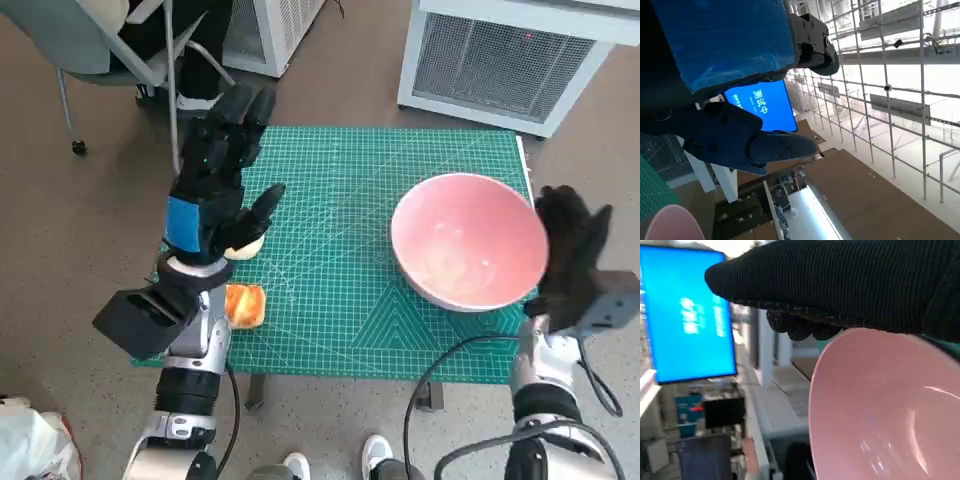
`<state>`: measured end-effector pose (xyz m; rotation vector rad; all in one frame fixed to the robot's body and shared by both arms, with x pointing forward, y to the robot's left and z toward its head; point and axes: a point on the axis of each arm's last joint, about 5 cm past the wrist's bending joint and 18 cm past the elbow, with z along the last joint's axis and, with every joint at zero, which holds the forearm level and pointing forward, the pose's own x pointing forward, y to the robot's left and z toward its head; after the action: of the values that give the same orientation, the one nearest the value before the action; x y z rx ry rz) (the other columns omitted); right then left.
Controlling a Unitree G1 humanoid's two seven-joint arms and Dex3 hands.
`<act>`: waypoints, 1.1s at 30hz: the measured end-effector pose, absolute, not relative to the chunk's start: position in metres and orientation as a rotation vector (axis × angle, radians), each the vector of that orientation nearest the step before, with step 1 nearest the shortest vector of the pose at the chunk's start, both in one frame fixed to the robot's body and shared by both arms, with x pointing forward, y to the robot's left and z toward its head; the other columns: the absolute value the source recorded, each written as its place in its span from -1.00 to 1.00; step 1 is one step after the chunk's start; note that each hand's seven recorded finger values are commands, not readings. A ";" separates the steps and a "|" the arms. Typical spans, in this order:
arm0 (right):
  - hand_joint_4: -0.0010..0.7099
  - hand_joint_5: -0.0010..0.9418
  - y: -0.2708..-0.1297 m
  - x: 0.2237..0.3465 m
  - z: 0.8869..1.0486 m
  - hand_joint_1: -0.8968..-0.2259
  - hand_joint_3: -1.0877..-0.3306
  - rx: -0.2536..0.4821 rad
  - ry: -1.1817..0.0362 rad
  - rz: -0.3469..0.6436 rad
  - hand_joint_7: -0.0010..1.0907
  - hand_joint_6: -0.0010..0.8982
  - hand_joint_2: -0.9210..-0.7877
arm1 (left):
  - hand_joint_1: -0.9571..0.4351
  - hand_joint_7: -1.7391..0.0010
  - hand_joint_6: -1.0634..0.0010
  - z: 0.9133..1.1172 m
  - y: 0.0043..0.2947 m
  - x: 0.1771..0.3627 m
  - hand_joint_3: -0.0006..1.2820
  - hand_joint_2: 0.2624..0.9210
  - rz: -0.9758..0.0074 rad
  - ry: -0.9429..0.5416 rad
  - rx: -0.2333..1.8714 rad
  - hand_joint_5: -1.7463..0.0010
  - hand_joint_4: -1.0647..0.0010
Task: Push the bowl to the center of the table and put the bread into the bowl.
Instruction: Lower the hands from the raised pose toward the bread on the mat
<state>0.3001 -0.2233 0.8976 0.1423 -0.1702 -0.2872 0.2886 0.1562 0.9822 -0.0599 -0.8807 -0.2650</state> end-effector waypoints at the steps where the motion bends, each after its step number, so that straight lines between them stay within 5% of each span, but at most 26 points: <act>1: -0.34 -0.99 -0.221 0.301 0.898 0.26 -0.34 0.152 -0.164 -0.283 -0.17 -0.85 -1.00 | -0.28 0.57 0.53 0.983 0.156 0.288 -0.57 1.00 -0.263 -0.885 -0.059 1.00 0.33; 33: -0.39 -0.99 -0.160 0.339 0.937 0.37 -0.46 0.228 -0.122 -0.113 -0.24 -0.84 -1.00 | -0.27 0.83 0.26 0.969 0.178 0.271 -0.59 1.00 -0.181 -0.864 -0.027 1.00 0.36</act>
<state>0.3390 -0.1596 0.9370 0.2275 -0.1216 -0.1131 0.2714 0.1782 0.9694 -0.0267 -0.8642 -0.1806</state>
